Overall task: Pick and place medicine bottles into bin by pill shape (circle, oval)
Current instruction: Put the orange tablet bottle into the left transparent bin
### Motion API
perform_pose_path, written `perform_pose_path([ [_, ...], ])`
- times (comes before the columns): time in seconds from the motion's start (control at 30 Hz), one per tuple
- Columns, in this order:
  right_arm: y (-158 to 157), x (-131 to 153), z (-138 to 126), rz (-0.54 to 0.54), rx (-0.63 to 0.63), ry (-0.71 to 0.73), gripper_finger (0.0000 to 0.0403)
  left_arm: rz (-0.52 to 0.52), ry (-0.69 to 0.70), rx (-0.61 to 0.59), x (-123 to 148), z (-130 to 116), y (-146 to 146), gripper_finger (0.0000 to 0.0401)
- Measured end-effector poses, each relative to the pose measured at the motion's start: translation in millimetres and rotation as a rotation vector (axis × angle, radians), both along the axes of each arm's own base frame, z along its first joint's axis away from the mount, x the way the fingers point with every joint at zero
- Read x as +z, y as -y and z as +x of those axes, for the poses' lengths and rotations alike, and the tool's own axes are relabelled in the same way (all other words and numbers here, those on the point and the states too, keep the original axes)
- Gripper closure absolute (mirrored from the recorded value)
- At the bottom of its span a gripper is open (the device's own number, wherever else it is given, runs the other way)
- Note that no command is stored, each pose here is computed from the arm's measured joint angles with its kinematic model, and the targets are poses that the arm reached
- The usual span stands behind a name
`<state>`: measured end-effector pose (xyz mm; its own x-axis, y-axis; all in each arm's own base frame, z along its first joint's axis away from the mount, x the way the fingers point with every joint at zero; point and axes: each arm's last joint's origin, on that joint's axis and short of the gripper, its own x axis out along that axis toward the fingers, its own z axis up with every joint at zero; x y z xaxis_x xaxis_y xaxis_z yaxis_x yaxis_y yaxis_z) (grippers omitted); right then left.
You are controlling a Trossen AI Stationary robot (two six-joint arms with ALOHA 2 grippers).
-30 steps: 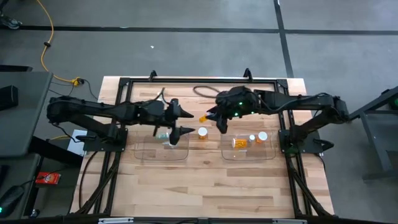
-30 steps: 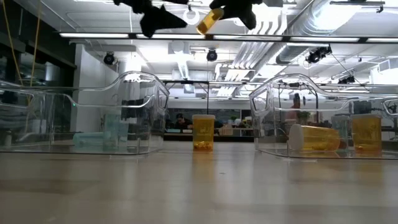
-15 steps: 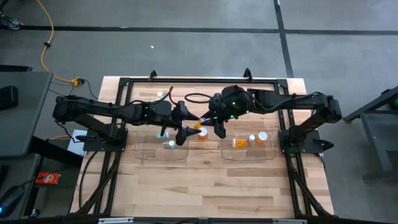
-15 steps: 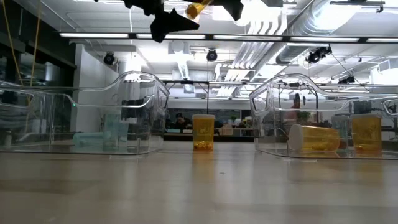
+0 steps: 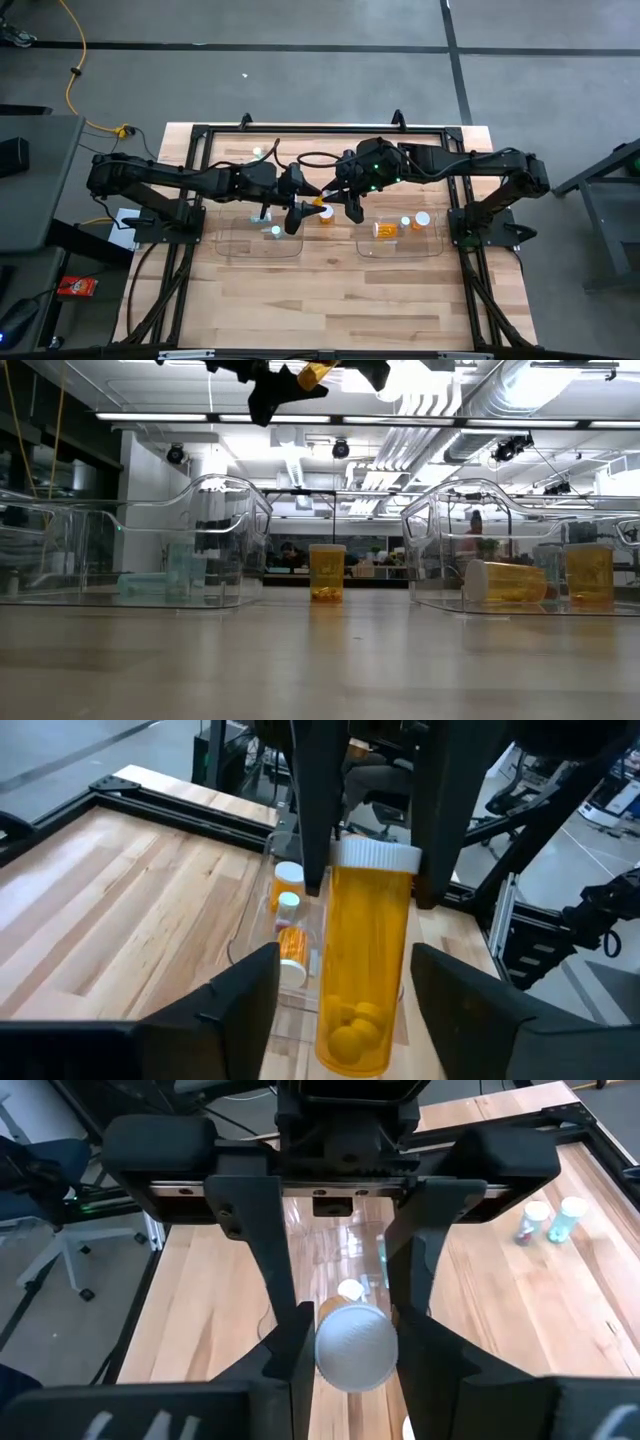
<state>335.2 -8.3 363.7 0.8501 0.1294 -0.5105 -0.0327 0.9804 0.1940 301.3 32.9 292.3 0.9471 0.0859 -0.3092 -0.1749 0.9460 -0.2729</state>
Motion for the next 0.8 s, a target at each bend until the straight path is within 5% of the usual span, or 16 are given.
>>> perform_pose_path([
  [0.4, 0.0, 0.0, 0.0, -0.005, 0.002, 0.001, 0.0307, 0.027, -0.003, -0.004, 0.0, 0.0, -0.1, 0.0297],
  [0.63, 0.0, 0.0, 0.0, -0.006, 0.003, 0.001, 0.0301, 0.044, -0.004, -0.01, 0.1, -0.1, -0.1, 0.0308],
  [0.8, 1.5, 0.1, 0.6, -0.022, -0.053, 0.003, 0.0262, 0.08, -0.011, -0.012, 1.7, -2.7, -1.9, 0.0308],
])
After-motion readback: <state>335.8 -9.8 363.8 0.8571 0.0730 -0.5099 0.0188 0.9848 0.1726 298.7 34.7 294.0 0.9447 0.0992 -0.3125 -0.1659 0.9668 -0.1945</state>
